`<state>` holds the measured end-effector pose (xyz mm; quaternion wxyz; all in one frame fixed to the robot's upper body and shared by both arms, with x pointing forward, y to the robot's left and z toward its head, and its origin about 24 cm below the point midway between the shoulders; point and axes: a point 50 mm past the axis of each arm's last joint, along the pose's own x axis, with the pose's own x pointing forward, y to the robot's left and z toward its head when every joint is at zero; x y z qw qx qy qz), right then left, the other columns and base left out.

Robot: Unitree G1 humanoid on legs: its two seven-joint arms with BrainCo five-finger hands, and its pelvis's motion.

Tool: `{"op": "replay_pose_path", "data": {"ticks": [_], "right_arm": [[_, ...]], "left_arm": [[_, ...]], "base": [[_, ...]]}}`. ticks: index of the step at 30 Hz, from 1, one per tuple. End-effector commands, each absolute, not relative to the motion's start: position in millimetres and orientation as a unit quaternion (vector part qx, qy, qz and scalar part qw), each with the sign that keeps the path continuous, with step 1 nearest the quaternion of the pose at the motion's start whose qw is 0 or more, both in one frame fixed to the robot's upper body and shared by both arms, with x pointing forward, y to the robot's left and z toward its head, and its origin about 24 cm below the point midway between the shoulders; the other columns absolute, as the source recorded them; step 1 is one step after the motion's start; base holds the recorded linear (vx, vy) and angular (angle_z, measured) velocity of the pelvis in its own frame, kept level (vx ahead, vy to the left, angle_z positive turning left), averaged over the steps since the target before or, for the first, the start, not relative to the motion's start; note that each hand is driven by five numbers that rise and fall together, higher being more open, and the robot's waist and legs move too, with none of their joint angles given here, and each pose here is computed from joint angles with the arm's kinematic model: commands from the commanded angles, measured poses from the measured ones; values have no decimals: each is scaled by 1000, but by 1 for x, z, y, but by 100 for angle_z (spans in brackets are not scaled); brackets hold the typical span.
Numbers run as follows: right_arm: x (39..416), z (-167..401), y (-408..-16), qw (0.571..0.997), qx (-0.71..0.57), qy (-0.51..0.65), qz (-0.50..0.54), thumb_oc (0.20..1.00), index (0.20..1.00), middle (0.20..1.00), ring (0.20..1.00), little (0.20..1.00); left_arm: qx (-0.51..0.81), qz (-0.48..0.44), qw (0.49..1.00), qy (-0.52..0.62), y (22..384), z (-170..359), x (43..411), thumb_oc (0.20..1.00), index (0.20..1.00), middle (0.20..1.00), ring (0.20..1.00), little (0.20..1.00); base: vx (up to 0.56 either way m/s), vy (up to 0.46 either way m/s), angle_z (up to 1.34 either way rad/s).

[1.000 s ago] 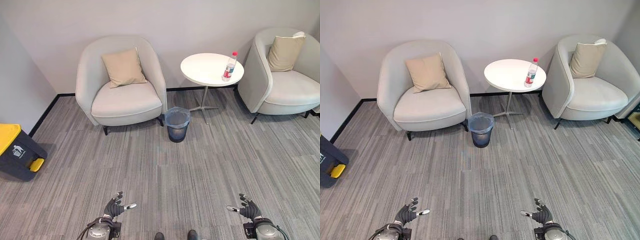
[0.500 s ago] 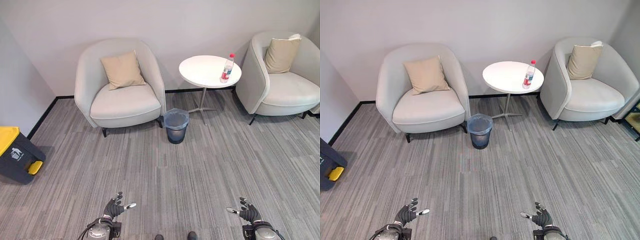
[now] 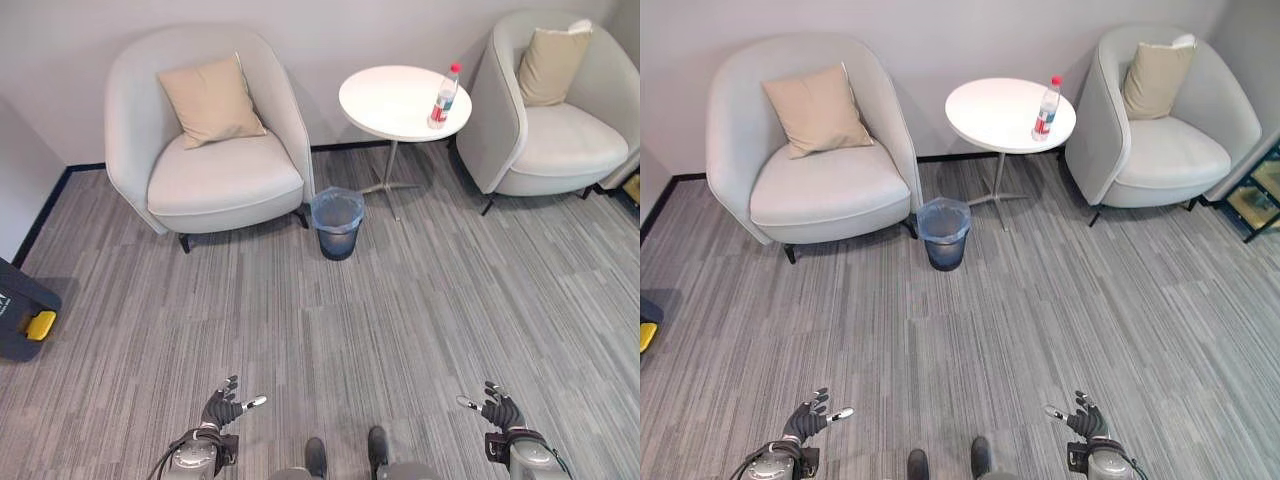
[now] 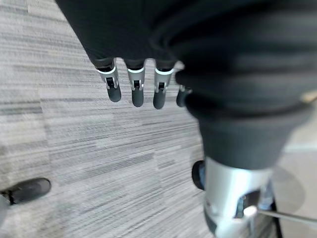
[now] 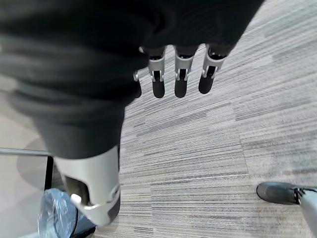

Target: Gather garbage on tea table into small bin, then transfer packed bag to large trash can.

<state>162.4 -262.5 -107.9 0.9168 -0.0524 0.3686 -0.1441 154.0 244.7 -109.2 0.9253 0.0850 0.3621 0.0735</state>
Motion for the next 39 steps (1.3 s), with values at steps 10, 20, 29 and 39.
{"op": "replay_pose_path", "data": {"ticks": [10,20,29,39], "right_arm": [[192,-88,-261,938,-73,313,-127,1000,1000,1000,1000,1000],[189,-82,-273,940,-81,299,-141,1000,1000,1000,1000,1000],[187,-85,-270,938,-78,305,-141,1000,1000,1000,1000,1000],[197,-84,-247,949,-74,291,-99,1000,1000,1000,1000,1000]], "left_arm": [[69,102,939,321,253,-98,169,1000,1000,1000,1000,1000],[58,58,945,317,227,-100,185,1000,1000,1000,1000,1000],[76,53,940,329,230,-102,179,1000,1000,1000,1000,1000],[87,69,938,328,243,-100,173,1000,1000,1000,1000,1000]], "base": [[187,-83,-31],[249,-242,26],[232,-55,0],[420,187,-53]]}}
